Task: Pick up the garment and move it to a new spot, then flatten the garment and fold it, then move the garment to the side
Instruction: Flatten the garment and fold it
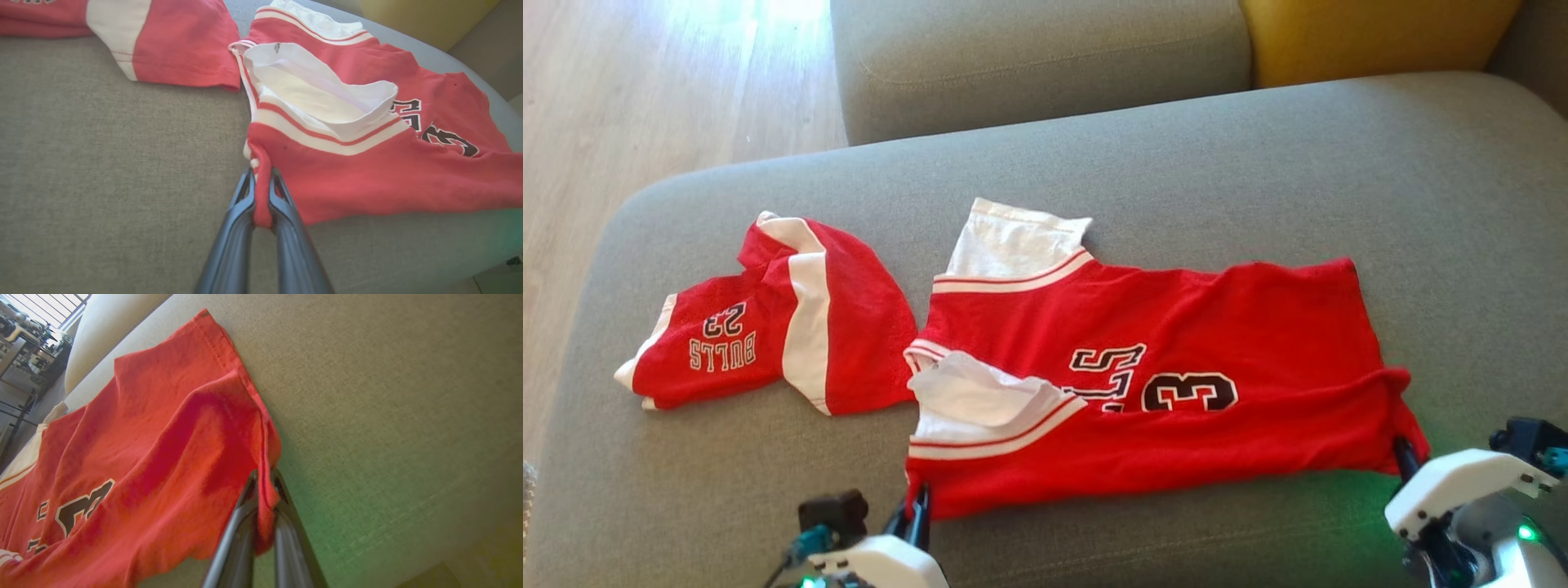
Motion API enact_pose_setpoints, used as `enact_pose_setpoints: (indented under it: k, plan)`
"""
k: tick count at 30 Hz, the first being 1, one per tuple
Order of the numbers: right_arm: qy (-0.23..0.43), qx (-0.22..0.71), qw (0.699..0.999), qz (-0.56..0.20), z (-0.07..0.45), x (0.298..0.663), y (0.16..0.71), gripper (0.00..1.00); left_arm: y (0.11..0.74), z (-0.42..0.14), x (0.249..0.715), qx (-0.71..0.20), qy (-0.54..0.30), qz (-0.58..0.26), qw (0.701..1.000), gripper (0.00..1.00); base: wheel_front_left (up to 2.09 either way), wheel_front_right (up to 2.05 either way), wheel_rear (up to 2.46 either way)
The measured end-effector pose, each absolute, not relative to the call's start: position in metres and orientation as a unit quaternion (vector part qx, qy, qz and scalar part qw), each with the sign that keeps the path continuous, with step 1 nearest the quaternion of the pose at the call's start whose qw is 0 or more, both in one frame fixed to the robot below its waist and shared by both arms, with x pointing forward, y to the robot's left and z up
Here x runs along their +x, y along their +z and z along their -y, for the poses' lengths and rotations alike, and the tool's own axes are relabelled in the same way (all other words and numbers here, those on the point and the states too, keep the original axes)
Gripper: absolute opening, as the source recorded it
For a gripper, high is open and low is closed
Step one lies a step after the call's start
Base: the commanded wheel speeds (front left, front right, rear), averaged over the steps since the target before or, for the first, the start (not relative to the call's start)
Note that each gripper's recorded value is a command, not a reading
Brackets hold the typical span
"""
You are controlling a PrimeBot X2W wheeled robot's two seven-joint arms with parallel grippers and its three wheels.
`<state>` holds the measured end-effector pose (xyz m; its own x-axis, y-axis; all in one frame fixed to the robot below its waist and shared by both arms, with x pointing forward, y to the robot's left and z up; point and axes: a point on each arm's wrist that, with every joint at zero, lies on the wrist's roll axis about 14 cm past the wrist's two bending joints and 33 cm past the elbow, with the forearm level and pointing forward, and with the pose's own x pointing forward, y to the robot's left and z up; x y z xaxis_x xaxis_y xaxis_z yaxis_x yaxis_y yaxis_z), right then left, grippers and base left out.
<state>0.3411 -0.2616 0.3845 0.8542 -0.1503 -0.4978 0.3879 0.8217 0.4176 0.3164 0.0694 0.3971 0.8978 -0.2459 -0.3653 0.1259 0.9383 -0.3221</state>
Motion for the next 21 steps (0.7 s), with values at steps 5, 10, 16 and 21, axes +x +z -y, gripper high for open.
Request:
enact_pose_setpoints:
  k: [5, 10, 16, 21]
  plan:
    - [-0.14, 0.247, 0.926, -0.249, 0.268, 0.324, 0.386, 0.0, 0.394, -0.061, 0.298, -0.139, -0.119, -0.22, 0.958, 0.0, 0.0, 0.0, 0.0]
    - [-0.15, 0.242, 0.922, -0.263, 0.276, 0.306, 0.388, 0.0, 0.388, -0.062, 0.281, -0.14, -0.119, -0.237, 0.954, 0.0, 0.0, 0.0, 0.0]
    - [-0.162, 0.237, 0.923, -0.256, 0.288, 0.301, 0.399, 1.0, 0.39, -0.059, 0.279, -0.142, -0.122, -0.24, 0.952, 1.0, 0.0, 0.0, 0.0]
    - [-0.158, 0.237, 0.928, -0.24, 0.288, 0.307, 0.409, 1.0, 0.392, -0.059, 0.281, -0.143, -0.118, -0.239, 0.953, 1.0, 0.0, 0.0, 0.0]
